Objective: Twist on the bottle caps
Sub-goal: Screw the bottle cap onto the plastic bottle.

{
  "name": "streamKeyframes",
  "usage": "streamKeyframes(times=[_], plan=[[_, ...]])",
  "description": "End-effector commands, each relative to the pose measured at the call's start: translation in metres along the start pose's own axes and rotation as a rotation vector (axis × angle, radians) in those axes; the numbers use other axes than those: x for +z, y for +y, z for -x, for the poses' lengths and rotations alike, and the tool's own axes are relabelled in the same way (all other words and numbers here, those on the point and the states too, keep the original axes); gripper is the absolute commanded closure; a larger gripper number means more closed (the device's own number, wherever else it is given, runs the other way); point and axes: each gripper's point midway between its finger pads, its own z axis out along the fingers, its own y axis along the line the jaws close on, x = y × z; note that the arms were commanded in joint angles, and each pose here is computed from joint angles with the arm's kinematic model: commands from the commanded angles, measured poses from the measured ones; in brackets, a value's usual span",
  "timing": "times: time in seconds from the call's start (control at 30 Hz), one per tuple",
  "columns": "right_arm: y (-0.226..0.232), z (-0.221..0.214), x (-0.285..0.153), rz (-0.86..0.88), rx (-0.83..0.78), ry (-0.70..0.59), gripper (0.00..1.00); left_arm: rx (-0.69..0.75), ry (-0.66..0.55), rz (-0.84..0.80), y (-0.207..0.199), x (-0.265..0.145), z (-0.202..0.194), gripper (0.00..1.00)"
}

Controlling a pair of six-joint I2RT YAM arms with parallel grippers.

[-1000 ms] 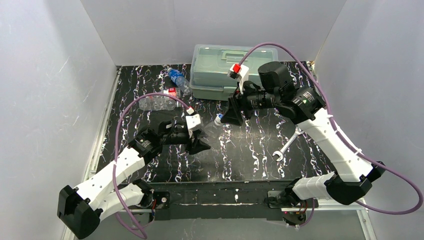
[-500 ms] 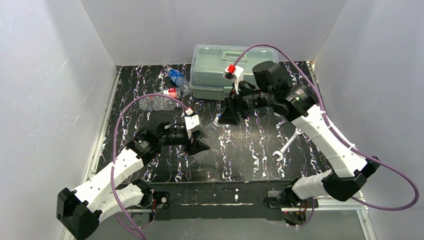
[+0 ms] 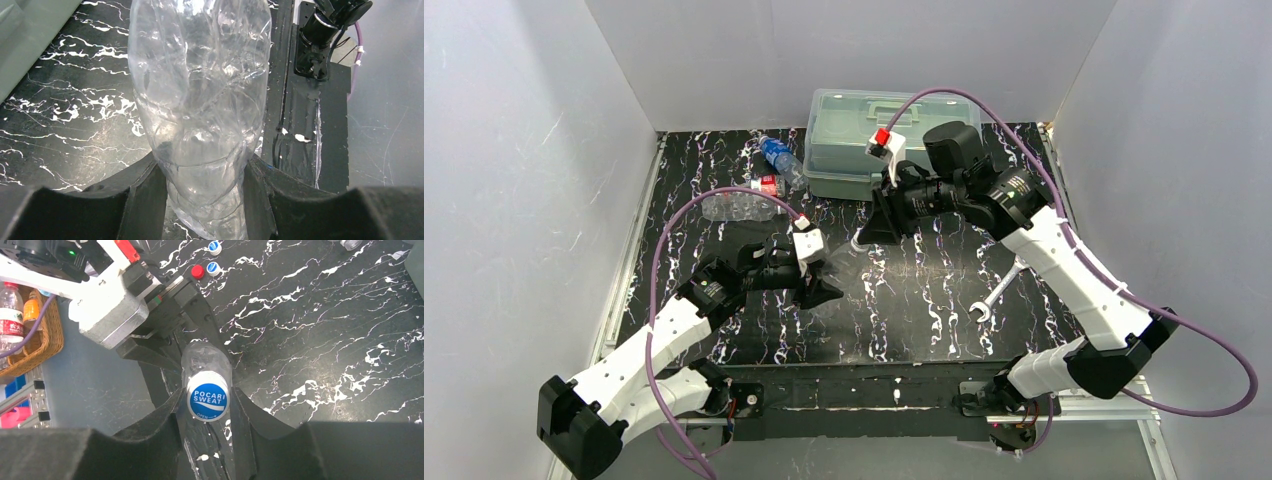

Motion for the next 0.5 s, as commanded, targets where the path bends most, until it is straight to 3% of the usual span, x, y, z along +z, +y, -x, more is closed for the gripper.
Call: streamKeyframes(times=[0.0, 0.23, 0.47], plan=[[0.0, 0.004, 0.006, 0.012, 0.015, -0.008, 0.63, 0.054, -0.06, 0.082, 0.014, -0.006, 0.026, 1.0], [-0.018, 0.001, 0.015, -0.078, 0.114, 0.021, 0.7, 0.074, -0.061, 0.304, 0.058, -0.011, 0.039, 1.0], [-0.06, -0.004, 0.03, -0.296, 0.313, 0.077, 0.76, 0.123, -0.078, 0.484, 0.099, -0.015, 0.064, 1.0]])
